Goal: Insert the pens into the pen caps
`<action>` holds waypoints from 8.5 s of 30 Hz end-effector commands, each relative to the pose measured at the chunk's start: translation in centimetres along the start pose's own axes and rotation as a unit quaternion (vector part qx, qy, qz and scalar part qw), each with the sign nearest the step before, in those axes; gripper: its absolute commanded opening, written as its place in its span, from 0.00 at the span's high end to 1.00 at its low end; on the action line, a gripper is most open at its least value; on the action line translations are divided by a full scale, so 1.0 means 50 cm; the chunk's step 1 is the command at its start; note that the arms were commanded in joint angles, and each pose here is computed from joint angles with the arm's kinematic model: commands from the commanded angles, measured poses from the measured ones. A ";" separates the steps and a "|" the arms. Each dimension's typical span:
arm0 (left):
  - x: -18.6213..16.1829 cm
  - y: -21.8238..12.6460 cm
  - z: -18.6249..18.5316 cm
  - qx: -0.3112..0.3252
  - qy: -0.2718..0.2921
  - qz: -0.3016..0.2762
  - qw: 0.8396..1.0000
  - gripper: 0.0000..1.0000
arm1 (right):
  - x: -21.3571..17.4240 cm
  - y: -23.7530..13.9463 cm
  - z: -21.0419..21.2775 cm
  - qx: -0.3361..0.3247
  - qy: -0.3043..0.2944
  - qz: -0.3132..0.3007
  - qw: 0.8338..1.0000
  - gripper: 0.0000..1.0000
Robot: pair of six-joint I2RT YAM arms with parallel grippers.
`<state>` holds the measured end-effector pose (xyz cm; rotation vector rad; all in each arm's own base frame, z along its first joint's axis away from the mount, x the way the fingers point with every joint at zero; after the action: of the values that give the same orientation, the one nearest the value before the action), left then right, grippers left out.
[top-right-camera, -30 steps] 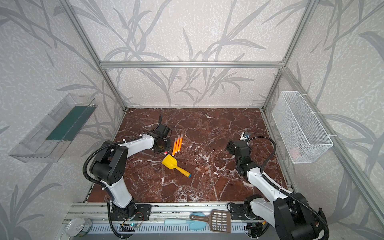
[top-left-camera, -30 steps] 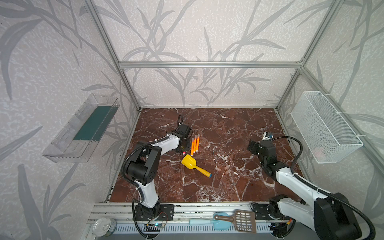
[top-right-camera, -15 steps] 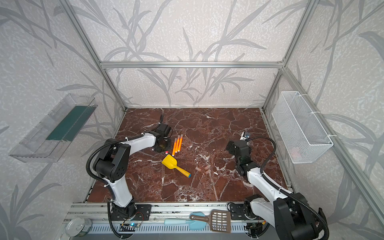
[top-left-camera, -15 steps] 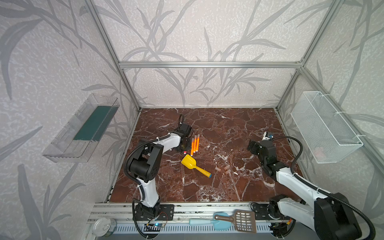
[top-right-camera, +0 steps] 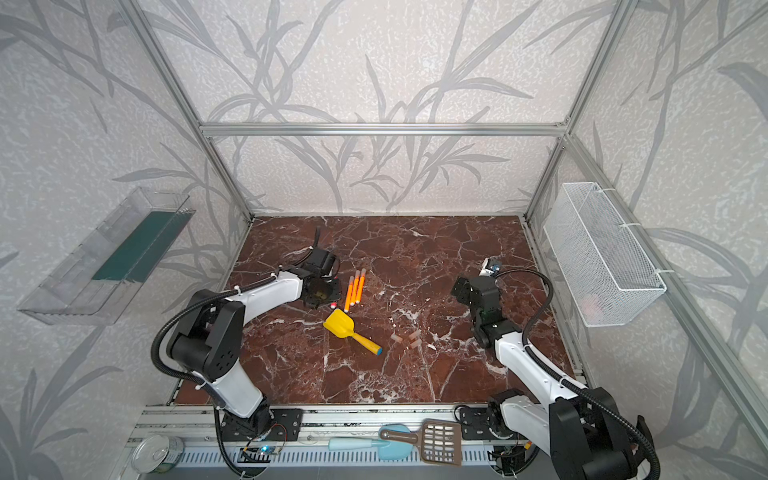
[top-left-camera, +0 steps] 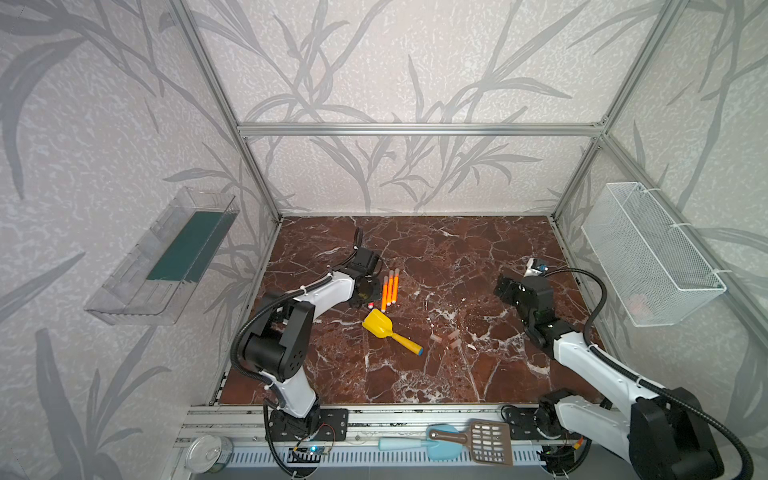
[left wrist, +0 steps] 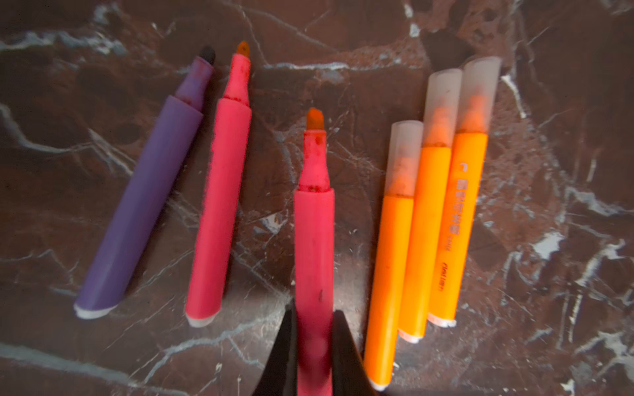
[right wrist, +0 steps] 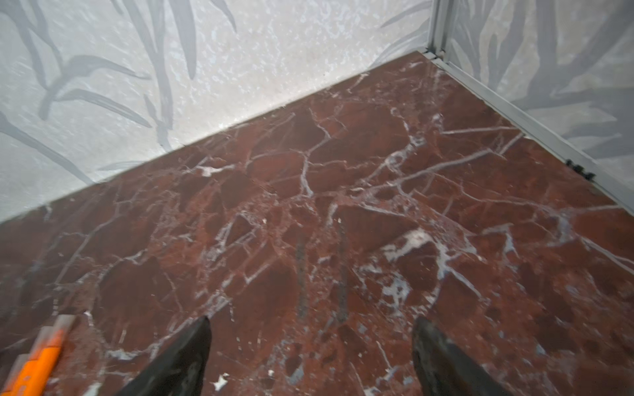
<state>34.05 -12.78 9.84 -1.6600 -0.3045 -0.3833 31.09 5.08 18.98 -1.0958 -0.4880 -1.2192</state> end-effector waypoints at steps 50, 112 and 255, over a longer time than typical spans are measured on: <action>-0.058 -0.335 -0.224 -0.356 0.216 -0.346 0.841 1.00 | -0.141 -0.226 0.482 0.441 0.019 0.153 0.884 0.15; -0.081 -0.320 -0.267 -0.367 0.259 -0.325 0.832 0.70 | -0.151 -0.217 0.456 0.435 0.076 0.153 0.884 1.00; -0.031 -0.304 -0.105 -0.162 0.094 -0.374 0.908 1.00 | -0.479 -0.164 0.140 0.032 -0.240 0.349 0.905 0.49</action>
<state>26.05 -16.02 22.96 -1.7504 -0.7633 -1.2141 17.70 24.67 6.22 -1.3132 -0.4447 -0.2716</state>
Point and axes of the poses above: each gripper's point midway between its finger pads, its own y axis out along the fingers, its own z axis along the line the jaws close on, x = y × z, the point moved 5 cm from there along -y, back along the fingers, and after that the axes turned 9 degrees about y, right-handed, at the moved point
